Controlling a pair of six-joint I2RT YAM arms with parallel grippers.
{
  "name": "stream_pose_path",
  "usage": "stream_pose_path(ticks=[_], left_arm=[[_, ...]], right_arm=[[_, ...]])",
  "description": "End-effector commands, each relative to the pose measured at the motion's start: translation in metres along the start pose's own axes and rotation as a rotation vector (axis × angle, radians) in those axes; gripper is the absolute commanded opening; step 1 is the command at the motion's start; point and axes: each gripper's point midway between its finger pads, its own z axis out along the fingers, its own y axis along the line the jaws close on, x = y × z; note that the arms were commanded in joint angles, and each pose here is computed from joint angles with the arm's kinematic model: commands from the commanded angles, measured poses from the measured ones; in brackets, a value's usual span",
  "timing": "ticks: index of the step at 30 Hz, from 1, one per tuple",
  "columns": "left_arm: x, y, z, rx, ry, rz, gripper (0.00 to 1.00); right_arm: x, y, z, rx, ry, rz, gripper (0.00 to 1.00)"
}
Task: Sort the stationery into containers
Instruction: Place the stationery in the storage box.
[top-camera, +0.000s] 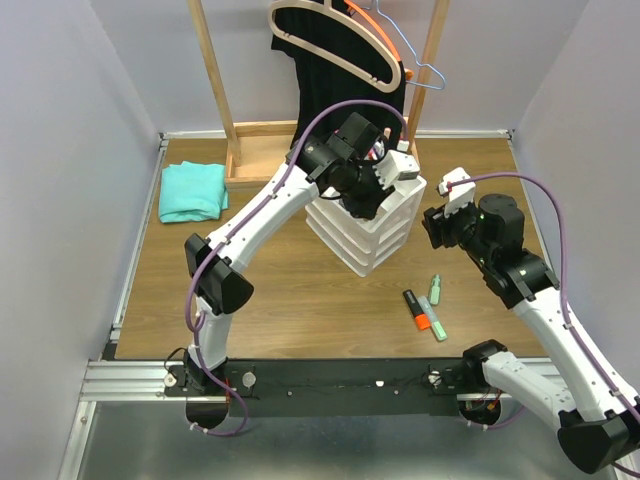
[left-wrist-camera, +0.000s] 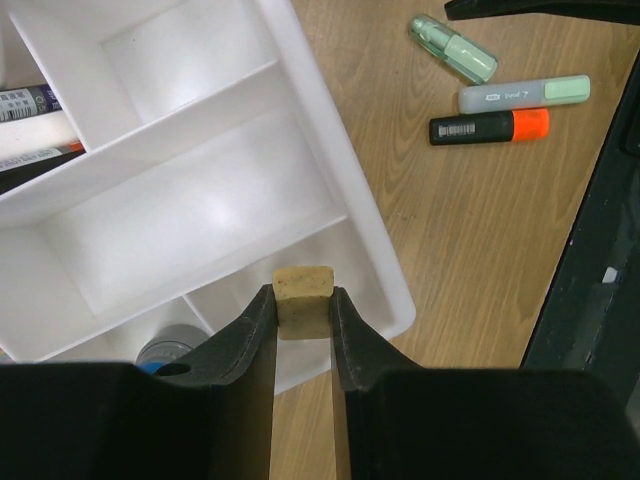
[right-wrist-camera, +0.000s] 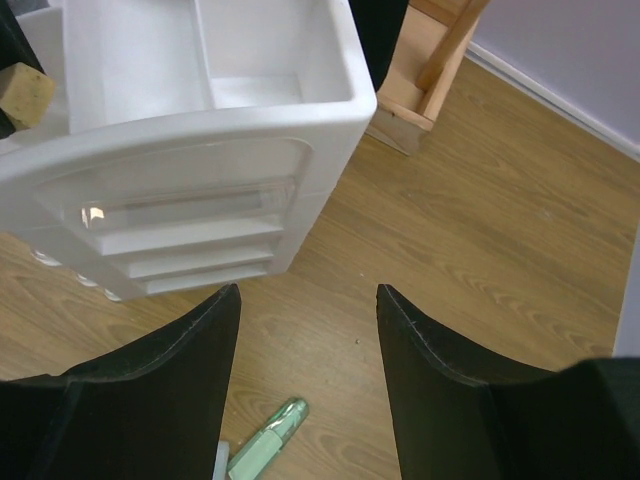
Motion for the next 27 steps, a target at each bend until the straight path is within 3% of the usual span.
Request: stream_pose_path(ticks=[1,6,11,19,21,27], left_arm=[[-0.011,0.005,-0.004,-0.038,-0.028,-0.015,0.25],[-0.021,0.002,-0.020,-0.060,-0.066,-0.011,0.41],[-0.035,0.000,-0.049,-0.108,-0.127,0.010,0.57],[-0.029,0.000,-0.051,-0.118,-0.107,0.011,0.68],[-0.037,0.004,-0.062,-0.156,-0.140,0.013,0.80],[-0.054,0.037,-0.138,-0.446,-0.261,0.022,0.82]], right_arm=[[0.005,-0.010,-0.003,0.062,0.009,0.030,0.65],[0.019,-0.012,0.000,0.079,0.051,0.043,0.66],[0.047,-0.021,0.001,0.177,0.145,0.166,0.69],[0.087,-0.025,0.006,0.263,0.288,0.415,0.75],[0.098,-0.031,0.002,0.293,0.348,0.467,0.75],[0.129,-0.035,0.016,0.342,0.512,0.540,0.73]])
